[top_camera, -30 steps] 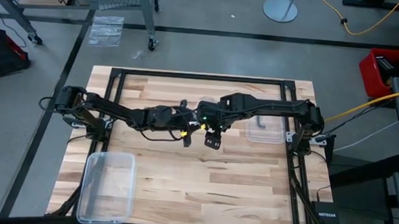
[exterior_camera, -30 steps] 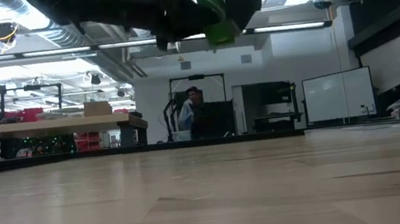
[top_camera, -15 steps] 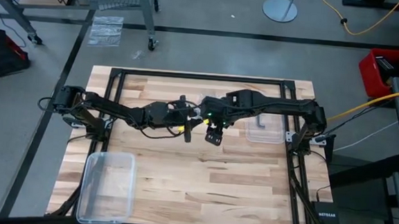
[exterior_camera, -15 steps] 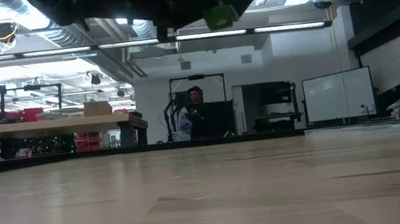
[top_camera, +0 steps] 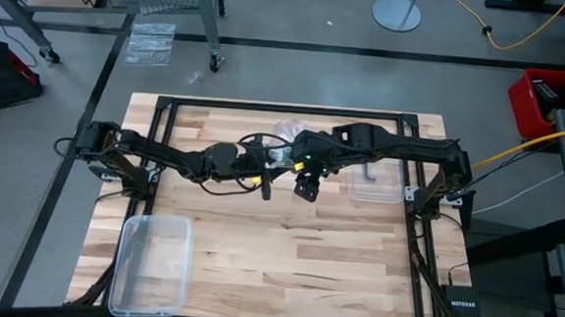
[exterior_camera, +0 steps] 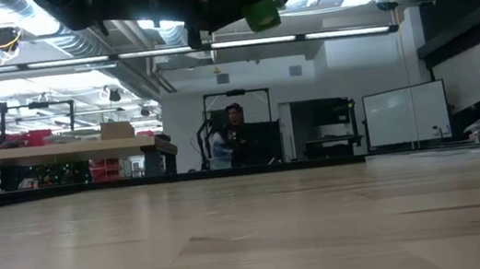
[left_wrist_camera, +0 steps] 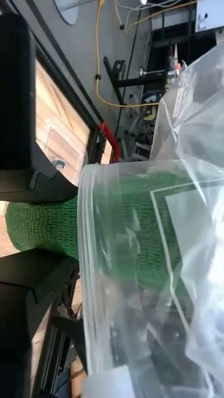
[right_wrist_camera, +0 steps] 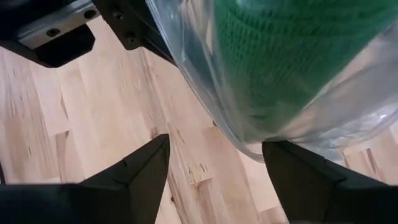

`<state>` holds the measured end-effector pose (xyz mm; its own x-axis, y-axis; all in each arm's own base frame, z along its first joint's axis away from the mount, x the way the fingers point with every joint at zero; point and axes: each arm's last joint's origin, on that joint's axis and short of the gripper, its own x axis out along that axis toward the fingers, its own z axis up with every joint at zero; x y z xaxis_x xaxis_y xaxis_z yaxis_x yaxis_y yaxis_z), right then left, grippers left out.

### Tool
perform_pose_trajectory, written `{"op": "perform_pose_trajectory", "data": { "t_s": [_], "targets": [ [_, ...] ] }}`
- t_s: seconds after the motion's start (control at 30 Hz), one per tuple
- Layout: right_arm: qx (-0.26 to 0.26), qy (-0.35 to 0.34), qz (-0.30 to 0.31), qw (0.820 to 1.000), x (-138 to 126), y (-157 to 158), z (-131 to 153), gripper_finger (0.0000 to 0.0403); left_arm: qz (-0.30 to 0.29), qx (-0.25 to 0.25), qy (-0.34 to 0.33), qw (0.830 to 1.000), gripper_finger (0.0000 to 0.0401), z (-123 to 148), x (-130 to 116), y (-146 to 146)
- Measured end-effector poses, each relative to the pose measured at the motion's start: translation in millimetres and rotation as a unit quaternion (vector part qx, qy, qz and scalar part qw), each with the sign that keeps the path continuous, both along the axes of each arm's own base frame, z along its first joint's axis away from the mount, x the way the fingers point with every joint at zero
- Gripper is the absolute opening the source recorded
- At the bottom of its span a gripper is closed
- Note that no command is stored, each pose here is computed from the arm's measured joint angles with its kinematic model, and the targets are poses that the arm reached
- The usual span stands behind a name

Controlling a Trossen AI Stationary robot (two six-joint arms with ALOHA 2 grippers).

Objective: Roll bandage
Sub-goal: Put the bandage into the zip bag

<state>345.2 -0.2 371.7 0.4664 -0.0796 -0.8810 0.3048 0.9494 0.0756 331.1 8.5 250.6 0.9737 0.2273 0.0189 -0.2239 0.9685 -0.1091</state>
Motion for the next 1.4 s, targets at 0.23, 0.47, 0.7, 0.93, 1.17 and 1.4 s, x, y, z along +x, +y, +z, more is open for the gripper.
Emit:
{"op": "perform_pose_trajectory", "data": {
  "t_s": [0.23,0.47,0.7,0.93,1.17,1.4],
  "targets": [
    [0.002,0.008,-0.001,1.000,-2.5,0.4,0.3,0.0262,0.003,-0.001,-0.025,1.000,0.0084,3.5,-0.2,2.8],
    [0.002,0.008,0.000,1.000,-3.1,0.5,0.9,0.0262,0.000,-0.021,-0.088,0.996,0.0084,14.1,-1.5,2.1],
    [0.015,-0.015,0.008,1.000,0.9,1.4,2.9,0.0262,0.009,-0.022,-0.131,0.991,0.0084,22.1,-3.6,3.5],
    [0.032,-0.072,0.016,0.997,10.2,2.3,8.9,0.0262,0.024,-0.011,-0.171,0.985,0.0084,30.0,-6.4,5.5],
    [0.041,-0.127,0.014,0.991,15.2,2.7,17.8,0.0262,0.069,0.029,-0.176,0.982,0.0084,33.6,-8.7,7.8],
    [0.046,-0.213,0.021,0.976,-1.1,3.1,49.8,0.0262,0.078,0.055,-0.220,0.971,0.0084,43.3,-13.1,7.6]
  ]
}}
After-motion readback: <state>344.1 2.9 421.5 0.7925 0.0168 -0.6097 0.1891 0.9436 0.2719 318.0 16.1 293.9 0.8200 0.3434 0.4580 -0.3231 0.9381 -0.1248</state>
